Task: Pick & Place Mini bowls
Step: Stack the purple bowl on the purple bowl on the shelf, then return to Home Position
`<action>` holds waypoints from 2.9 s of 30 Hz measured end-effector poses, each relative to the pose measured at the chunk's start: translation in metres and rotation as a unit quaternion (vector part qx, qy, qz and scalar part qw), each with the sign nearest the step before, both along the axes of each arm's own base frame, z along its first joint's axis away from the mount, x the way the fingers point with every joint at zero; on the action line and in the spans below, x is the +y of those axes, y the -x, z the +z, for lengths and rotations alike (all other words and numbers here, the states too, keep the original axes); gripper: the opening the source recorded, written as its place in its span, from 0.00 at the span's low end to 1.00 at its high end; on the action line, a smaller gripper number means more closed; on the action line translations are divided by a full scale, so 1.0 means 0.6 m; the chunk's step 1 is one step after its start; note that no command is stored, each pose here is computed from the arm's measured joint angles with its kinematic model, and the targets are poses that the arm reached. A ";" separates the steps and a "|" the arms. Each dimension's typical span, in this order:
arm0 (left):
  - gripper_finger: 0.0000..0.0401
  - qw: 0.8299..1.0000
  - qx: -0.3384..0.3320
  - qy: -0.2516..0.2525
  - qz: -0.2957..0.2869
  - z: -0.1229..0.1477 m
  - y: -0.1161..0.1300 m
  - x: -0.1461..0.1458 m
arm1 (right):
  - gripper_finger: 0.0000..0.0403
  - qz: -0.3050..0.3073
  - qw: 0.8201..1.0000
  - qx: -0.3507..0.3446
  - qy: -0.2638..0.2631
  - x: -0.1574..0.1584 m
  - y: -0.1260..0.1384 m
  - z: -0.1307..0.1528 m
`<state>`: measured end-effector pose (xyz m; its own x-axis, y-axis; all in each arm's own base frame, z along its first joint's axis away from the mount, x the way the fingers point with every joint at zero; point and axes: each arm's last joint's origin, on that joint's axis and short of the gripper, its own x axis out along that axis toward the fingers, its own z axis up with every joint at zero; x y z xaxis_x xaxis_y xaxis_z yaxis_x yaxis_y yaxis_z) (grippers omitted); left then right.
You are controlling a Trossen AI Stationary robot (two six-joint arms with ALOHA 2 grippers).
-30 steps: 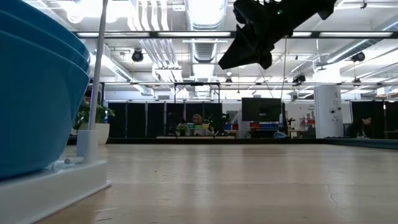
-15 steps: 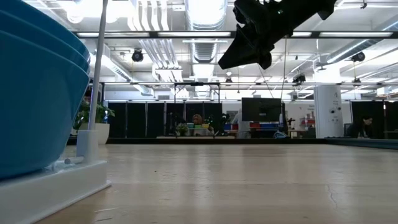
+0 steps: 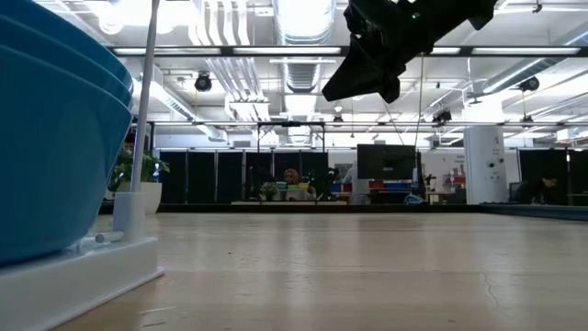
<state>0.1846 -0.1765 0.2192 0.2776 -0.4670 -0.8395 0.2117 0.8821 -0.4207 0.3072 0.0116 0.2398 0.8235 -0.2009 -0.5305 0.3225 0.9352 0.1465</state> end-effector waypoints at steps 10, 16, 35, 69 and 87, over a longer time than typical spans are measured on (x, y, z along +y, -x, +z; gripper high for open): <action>0.15 1.000 -0.002 -0.017 0.011 -0.001 -0.005 0.010 | 0.15 0.006 1.000 0.001 0.009 0.000 0.000 0.001; 0.15 0.998 -0.040 -0.037 0.023 0.013 -0.004 0.024 | 0.15 0.024 0.999 -0.006 0.037 0.000 0.005 0.015; 0.00 0.892 -0.387 -0.216 0.083 0.164 0.085 0.148 | 0.02 0.123 0.984 -0.086 0.093 -0.001 0.115 0.134; 0.00 0.769 -0.584 -0.179 0.190 0.195 0.292 0.320 | 0.02 0.096 0.938 -0.309 0.127 -0.019 0.400 0.128; 0.00 0.743 -0.613 -0.175 0.204 0.202 0.338 0.354 | 0.02 0.033 0.931 -0.341 0.126 -0.027 0.450 0.099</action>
<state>-0.0183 0.0361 0.3403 0.9924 0.0538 0.1105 -0.0688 0.9882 0.1369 0.0375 -0.0048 0.2994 0.9669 -0.1844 0.1764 0.1747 0.9822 0.0695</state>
